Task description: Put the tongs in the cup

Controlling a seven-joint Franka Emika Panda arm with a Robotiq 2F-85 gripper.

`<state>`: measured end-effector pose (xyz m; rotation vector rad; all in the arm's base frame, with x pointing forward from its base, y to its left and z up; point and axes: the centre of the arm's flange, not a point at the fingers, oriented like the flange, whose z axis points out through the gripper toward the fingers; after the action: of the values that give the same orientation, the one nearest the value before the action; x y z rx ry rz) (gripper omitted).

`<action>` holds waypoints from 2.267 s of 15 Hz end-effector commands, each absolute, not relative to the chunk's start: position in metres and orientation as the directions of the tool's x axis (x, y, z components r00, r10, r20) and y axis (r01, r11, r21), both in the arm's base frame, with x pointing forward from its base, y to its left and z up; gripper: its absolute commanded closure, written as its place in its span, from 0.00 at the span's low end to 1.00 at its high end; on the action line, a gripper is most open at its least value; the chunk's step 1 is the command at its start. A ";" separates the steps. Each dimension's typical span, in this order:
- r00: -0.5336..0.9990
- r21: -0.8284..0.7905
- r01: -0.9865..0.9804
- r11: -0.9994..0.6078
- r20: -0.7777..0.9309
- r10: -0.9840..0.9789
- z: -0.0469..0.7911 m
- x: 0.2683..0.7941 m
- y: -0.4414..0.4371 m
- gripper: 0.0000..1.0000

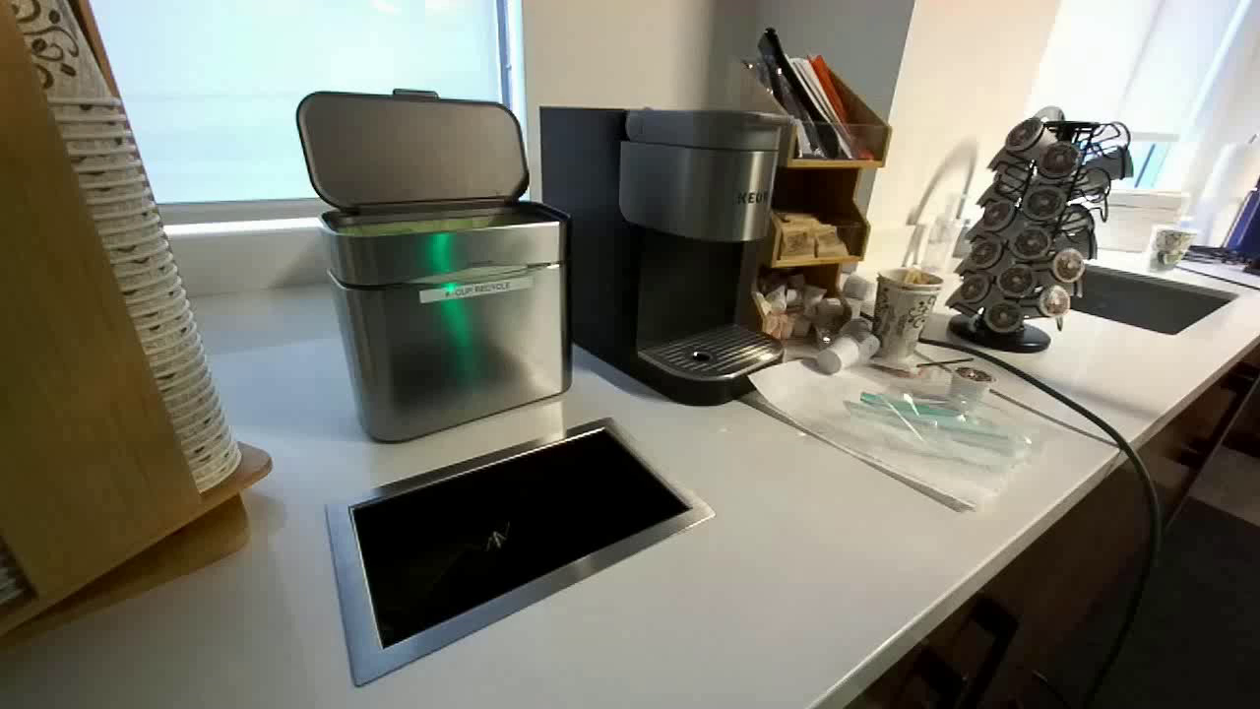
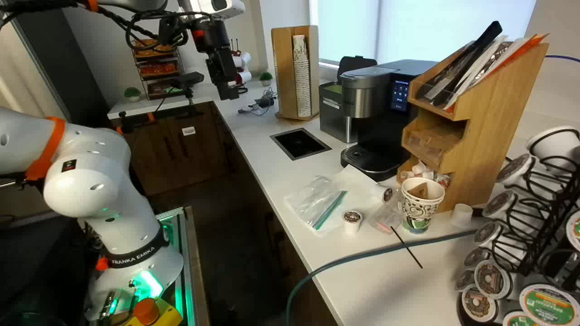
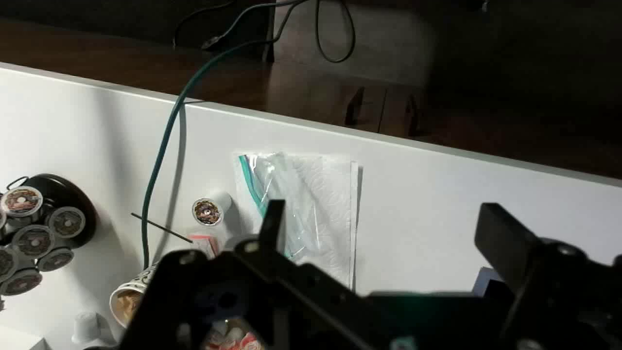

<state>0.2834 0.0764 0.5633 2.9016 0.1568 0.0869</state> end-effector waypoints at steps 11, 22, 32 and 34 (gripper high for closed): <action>0.992 0.235 0.099 -0.967 0.047 0.113 0.563 0.283 0.076 0.00; 0.992 0.235 0.099 -0.967 0.047 0.113 0.563 0.283 0.076 0.00; 0.889 0.498 -0.277 -0.822 0.457 -0.022 0.589 0.420 -0.040 0.00; 0.895 0.488 -0.235 -0.841 0.445 0.009 0.587 0.390 -0.041 0.00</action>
<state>0.3903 -0.0411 0.5874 2.5081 -0.1649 0.5921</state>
